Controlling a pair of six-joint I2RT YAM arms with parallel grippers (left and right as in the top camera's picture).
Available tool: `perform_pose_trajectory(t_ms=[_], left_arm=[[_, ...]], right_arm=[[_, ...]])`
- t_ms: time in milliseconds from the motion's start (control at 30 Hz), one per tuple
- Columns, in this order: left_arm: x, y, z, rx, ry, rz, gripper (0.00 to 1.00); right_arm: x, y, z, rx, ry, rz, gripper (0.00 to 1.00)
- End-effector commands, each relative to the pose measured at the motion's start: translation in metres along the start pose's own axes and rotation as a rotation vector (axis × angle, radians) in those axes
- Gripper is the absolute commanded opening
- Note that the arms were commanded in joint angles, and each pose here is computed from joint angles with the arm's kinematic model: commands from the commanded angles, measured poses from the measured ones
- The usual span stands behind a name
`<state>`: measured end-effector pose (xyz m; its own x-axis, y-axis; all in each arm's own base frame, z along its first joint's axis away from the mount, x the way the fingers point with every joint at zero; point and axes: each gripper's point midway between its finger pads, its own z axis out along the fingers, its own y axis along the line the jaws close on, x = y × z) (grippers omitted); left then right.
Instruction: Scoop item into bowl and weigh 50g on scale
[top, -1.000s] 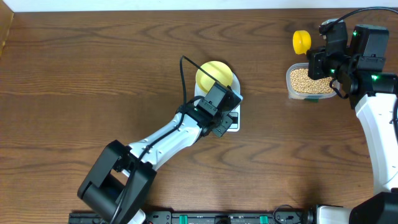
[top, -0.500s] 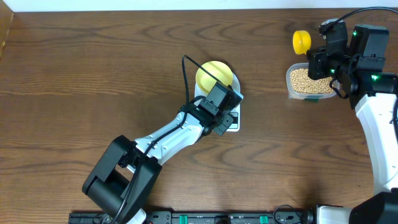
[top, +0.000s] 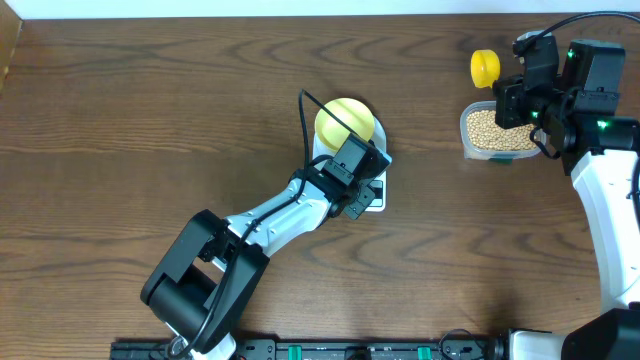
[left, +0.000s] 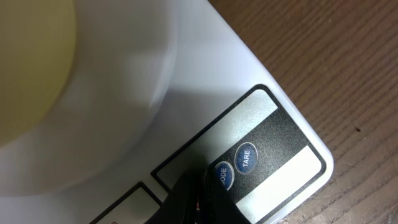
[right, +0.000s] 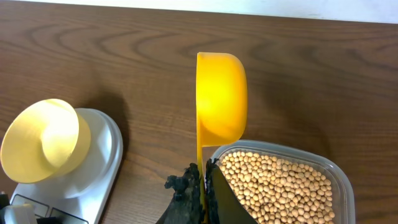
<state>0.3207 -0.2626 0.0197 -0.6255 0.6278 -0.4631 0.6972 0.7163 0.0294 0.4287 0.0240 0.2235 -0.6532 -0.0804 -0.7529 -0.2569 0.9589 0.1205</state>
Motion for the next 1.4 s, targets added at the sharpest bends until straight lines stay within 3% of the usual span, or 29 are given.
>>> perform_pose_trajectory(t_ms=[0, 1367], left_arm=[[-0.001, 0.003, 0.004, -0.015, 0.008, 0.019, 0.08], [0.019, 0.005, 0.014, -0.028, 0.084, 0.091, 0.08]], right_arm=[[0.001, 0.003, 0.003, -0.017, 0.006, -0.01, 0.01], [0.003, 0.003, 0.003, -0.018, 0.011, -0.009, 0.01]])
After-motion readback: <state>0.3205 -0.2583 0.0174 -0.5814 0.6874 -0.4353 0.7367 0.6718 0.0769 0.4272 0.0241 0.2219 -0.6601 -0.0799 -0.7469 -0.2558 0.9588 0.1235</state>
